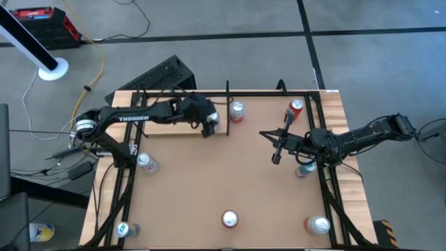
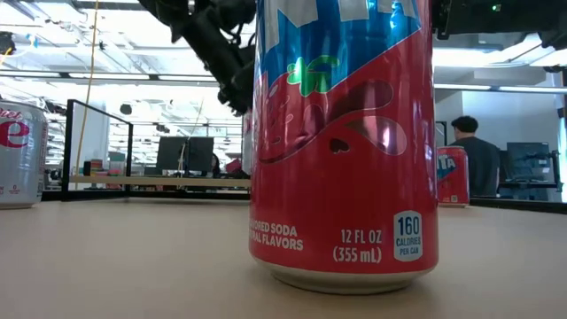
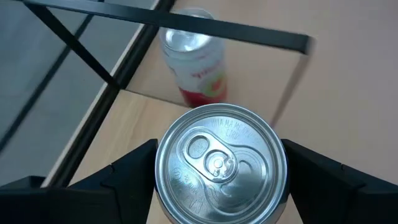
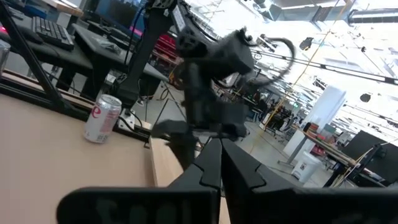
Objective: Place canned beverage on shelf
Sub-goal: Put the right red-silver soda can on the shelf
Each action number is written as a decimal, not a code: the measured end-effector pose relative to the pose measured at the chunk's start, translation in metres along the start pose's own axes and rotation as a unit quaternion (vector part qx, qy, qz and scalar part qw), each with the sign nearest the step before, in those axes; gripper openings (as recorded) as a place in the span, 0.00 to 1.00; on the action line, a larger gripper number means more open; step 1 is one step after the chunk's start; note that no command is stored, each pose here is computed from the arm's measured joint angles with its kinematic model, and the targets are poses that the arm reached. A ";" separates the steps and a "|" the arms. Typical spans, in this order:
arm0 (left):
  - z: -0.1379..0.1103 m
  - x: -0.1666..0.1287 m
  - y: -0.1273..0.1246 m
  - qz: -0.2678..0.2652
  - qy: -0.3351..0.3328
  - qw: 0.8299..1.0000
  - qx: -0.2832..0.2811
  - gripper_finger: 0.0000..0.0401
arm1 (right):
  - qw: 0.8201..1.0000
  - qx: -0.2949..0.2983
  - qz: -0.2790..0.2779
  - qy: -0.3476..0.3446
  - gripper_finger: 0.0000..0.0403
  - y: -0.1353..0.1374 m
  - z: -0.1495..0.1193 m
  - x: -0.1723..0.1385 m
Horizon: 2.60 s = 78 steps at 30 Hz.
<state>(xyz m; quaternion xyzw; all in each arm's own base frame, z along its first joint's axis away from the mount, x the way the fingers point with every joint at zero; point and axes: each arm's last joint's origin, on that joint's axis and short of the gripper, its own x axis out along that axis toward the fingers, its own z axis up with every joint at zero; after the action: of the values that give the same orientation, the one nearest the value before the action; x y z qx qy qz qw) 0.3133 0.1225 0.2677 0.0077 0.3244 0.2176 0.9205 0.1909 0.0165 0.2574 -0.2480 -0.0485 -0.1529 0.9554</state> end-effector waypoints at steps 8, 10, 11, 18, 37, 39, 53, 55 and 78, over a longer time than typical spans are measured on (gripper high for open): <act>-0.004 0.015 0.018 0.004 -0.001 1.000 -0.030 0.70 | 1.000 -0.002 -0.004 0.006 0.06 -0.002 -0.002 0.001; -0.005 0.019 0.019 0.005 0.000 0.999 -0.035 0.70 | 1.000 -0.001 -0.004 0.006 0.06 -0.002 -0.002 0.001; -0.005 0.020 0.020 0.003 0.000 0.999 -0.035 0.70 | 1.000 -0.001 -0.005 0.006 0.06 -0.002 -0.002 0.001; -0.006 0.024 0.020 -0.003 -0.002 1.000 -0.030 0.78 | 1.000 0.002 -0.007 0.007 0.08 -0.003 -0.002 0.001; 0.025 0.004 0.028 0.037 0.023 0.999 -0.005 0.95 | 1.000 0.002 -0.007 0.007 0.07 -0.003 -0.002 0.001; 0.034 -0.002 0.030 0.040 0.029 0.999 -0.003 0.95 | 1.000 0.002 -0.007 0.007 0.06 -0.003 -0.002 0.001; 0.044 -0.022 -0.018 -0.048 0.071 0.996 0.039 0.95 | 1.000 -0.005 -0.002 0.014 0.07 -0.002 -0.004 0.001; 0.045 -0.025 -0.032 -0.061 0.061 0.994 0.061 0.95 | 1.000 -0.004 -0.003 0.014 0.07 -0.002 -0.004 0.001; 0.000 0.011 -0.025 -0.068 0.078 0.994 0.047 0.56 | 1.000 -0.004 -0.014 0.020 0.07 -0.006 -0.006 0.003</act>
<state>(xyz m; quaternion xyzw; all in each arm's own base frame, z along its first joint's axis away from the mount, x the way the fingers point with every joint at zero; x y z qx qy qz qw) 0.3313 0.1043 0.2572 0.0116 0.4048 0.1390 0.9037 0.1918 0.0079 0.2551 -0.2483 -0.0318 -0.1712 0.9529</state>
